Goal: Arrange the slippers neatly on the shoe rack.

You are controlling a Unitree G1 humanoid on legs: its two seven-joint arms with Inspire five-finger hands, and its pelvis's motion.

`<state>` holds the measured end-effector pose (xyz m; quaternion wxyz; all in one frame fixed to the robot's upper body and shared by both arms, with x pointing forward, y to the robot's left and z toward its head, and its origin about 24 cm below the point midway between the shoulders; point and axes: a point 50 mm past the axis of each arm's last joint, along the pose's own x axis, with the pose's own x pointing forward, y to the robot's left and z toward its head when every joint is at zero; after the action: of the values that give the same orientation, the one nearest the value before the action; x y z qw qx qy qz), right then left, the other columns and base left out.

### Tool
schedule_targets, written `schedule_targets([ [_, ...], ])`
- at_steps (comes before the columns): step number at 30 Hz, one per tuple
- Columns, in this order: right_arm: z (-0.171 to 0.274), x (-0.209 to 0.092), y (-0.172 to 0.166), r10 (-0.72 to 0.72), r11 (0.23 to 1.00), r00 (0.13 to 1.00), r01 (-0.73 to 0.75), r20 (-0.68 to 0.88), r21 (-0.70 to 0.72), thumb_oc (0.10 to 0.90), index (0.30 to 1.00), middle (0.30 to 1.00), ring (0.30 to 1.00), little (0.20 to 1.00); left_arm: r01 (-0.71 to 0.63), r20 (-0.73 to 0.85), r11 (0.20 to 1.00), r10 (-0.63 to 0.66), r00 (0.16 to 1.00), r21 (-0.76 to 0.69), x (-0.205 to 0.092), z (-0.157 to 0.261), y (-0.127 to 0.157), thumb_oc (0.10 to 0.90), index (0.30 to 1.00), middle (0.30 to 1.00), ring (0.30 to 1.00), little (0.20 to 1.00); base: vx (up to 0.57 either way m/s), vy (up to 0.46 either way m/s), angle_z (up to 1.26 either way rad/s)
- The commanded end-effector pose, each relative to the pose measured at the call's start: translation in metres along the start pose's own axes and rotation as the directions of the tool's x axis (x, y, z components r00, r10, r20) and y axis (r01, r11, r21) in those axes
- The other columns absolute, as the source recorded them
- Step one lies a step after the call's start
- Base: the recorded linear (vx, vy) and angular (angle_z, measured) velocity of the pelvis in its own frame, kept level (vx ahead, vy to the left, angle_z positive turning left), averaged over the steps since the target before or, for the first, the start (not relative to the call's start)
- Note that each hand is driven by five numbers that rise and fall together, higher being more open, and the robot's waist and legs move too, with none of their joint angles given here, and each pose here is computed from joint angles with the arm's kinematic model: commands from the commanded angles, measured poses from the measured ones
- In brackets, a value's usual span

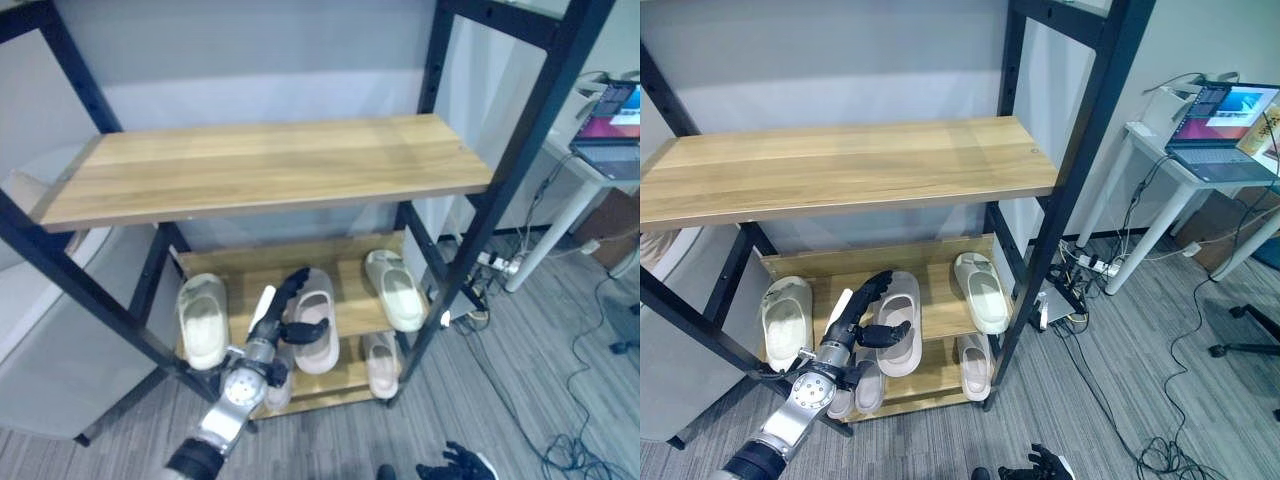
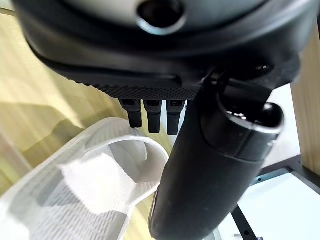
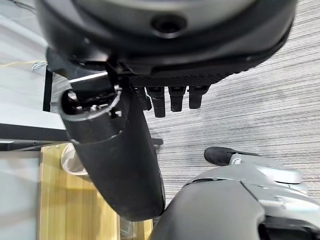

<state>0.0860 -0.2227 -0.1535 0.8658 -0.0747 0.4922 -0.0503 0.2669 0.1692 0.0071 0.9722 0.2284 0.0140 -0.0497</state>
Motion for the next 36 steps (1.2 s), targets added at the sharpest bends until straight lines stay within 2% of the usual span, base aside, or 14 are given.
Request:
schedule_targets([
  [1,0.005,0.001,-0.008,-0.004,0.999,0.999,0.005,0.034,-0.033,0.8,0.9,0.9,0.9,0.9,-0.118,0.251,0.991,0.099,0.963,0.061,0.041,0.055,0.027,0.8,0.9,0.9,0.9,0.9,0.03,0.003,-0.14],
  [10,0.001,0.0,-0.008,-0.002,0.999,1.0,0.003,0.022,-0.032,0.8,0.9,0.9,0.9,0.9,-0.189,0.228,0.976,0.16,0.96,0.11,0.053,0.055,0.039,0.8,0.9,0.9,0.9,0.9,0.02,0.006,-0.12],
  [11,0.002,0.0,-0.008,-0.001,0.999,1.0,0.001,0.025,-0.034,0.8,0.9,0.9,0.9,0.9,-0.193,0.223,0.973,0.162,0.961,0.123,0.054,0.054,0.039,0.648,0.672,0.672,0.672,0.672,0.02,0.008,-0.14],
  [12,0.003,0.0,-0.008,0.001,0.999,1.0,0.0,0.028,-0.035,0.8,0.9,0.9,0.9,0.9,-0.194,0.215,0.971,0.162,0.963,0.137,0.055,0.053,0.04,0.461,0.392,0.392,0.392,0.392,0.01,0.009,-0.12],
  [13,0.004,0.001,-0.008,-0.001,0.999,1.0,0.002,0.03,-0.035,0.8,0.9,0.9,0.9,0.9,-0.181,0.202,0.972,0.15,0.968,0.147,0.057,0.052,0.038,0.4,0.3,0.3,0.3,0.3,0.01,0.007,-0.08],
  [26,0.001,0.001,-0.008,-0.015,1.0,1.0,0.015,0.013,-0.002,0.8,0.9,0.9,0.9,0.9,-0.09,0.175,0.993,0.075,0.982,0.076,0.041,0.041,0.019,0.4,0.3,0.3,0.3,0.3,0.0,0.0,0.0],
  [31,0.0,0.002,-0.007,-0.023,1.0,1.0,0.023,-0.001,0.019,0.8,0.9,0.9,0.9,0.9,-0.07,0.199,0.997,0.073,0.977,-0.023,0.029,0.044,0.017,0.4,0.3,0.3,0.3,0.3,0.0,-0.003,0.01],
  [36,0.0,0.003,-0.009,-0.034,0.999,0.999,0.035,-0.015,0.04,0.8,0.9,0.9,0.9,0.9,0.003,0.271,0.992,0.031,0.962,-0.125,0.01,0.055,0.016,0.4,0.3,0.3,0.3,0.3,-0.03,-0.014,0.02],
])
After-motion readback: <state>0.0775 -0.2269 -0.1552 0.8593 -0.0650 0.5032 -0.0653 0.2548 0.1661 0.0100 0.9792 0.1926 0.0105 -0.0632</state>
